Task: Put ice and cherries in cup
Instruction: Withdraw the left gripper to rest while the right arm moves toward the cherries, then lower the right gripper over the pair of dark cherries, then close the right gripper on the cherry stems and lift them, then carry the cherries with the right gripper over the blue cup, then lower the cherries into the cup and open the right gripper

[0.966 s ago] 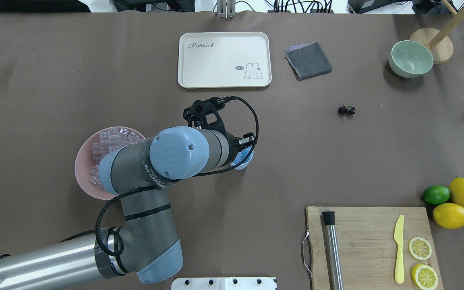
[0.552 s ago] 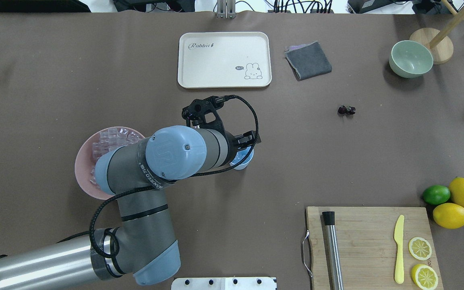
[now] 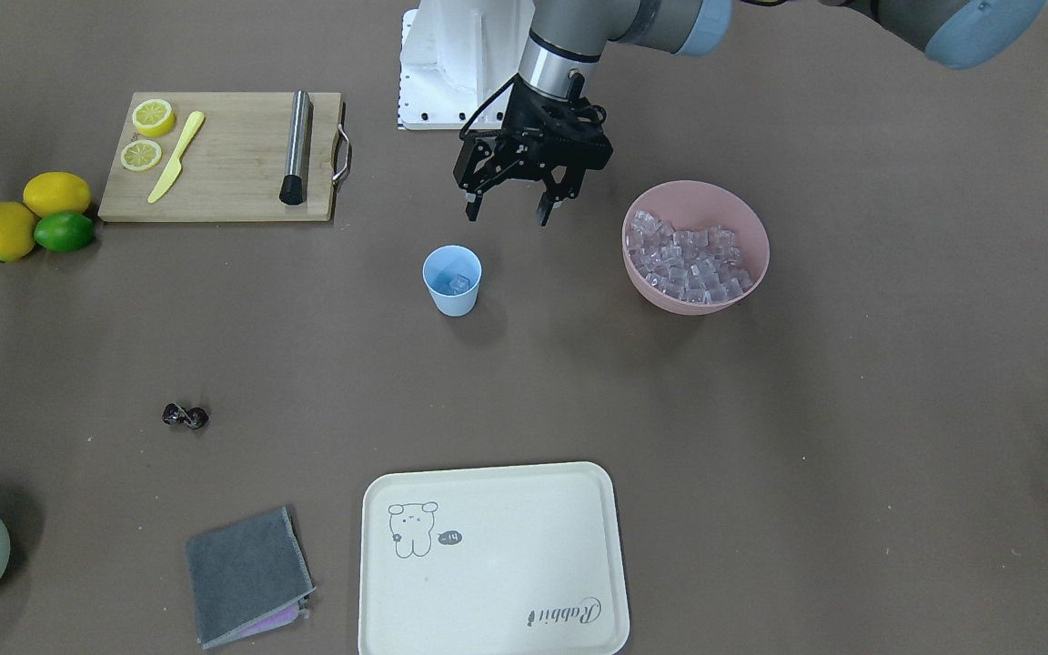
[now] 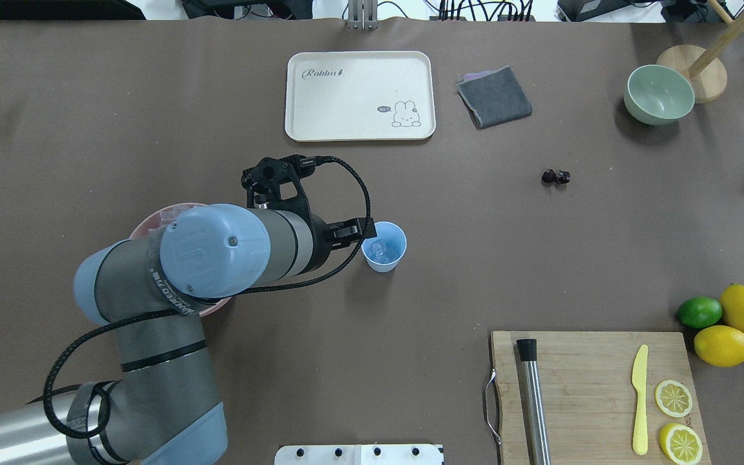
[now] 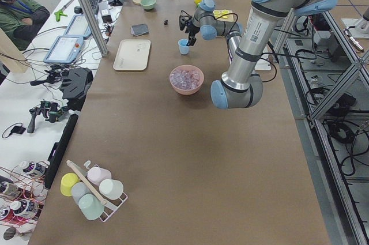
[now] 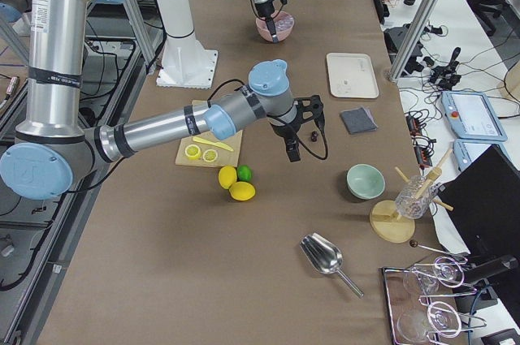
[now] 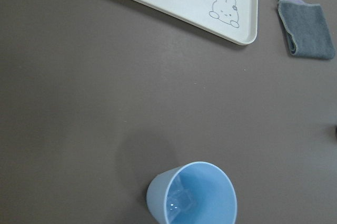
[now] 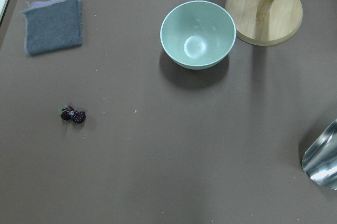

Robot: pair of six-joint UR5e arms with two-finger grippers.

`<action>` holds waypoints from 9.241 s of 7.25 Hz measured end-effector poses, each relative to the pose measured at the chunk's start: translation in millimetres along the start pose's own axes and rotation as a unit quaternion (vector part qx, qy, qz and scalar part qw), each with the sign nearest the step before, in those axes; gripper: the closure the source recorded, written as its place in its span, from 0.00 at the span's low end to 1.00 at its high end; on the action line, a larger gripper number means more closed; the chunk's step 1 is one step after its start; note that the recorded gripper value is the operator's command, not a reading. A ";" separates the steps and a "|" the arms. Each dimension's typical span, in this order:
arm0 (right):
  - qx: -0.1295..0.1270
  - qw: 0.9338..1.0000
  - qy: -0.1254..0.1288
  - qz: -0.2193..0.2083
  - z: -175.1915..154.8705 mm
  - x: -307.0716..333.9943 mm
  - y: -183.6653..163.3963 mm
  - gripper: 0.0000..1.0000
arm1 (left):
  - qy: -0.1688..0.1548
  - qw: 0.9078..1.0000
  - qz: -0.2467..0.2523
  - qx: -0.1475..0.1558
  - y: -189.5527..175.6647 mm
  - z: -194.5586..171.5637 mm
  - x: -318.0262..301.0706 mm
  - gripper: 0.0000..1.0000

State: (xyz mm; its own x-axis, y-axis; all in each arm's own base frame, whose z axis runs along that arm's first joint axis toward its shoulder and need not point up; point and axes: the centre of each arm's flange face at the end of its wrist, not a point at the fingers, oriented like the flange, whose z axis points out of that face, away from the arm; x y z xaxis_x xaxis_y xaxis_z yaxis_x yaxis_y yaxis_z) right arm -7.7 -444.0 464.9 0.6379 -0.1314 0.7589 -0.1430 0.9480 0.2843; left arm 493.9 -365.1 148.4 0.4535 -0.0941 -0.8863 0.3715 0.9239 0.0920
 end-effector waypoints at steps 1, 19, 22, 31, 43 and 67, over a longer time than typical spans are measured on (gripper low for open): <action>-0.002 1.000 -0.005 0.009 4.6 -11.6 -5.3 0.00 | -0.026 0.999 0.031 -0.004 -14.5 -14.9 -20.4 0.02; -0.024 0.995 0.070 -0.067 217.3 -236.6 -15.1 0.01 | -0.127 0.950 0.255 -0.132 -236.9 -265.6 -711.0 0.02; -0.031 0.992 0.074 -0.101 245.1 -252.5 -38.9 0.22 | -0.127 0.949 0.260 -0.126 -224.8 -264.7 -718.8 0.02; -0.054 0.938 0.107 -0.326 289.8 -252.7 -72.1 0.64 | -0.126 0.948 0.263 -0.123 -201.7 -259.5 -739.1 0.02; -0.024 0.950 0.117 -0.287 277.8 -270.9 -68.3 1.00 | -0.125 0.949 0.262 -0.125 -195.1 -259.3 -742.6 0.02; 0.021 0.988 -0.019 0.153 203.5 -540.6 52.8 1.00 | -0.126 0.946 0.276 -0.111 -185.8 -261.8 -743.9 0.02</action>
State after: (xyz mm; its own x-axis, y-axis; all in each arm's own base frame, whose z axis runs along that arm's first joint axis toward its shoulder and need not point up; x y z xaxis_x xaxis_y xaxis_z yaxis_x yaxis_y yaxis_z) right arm -514.0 -381.9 188.9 0.5320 0.1477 0.8338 -0.3558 0.9325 0.0618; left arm -124.6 -369.7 671.8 0.7177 0.3658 -0.5926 -0.1452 0.9108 0.3865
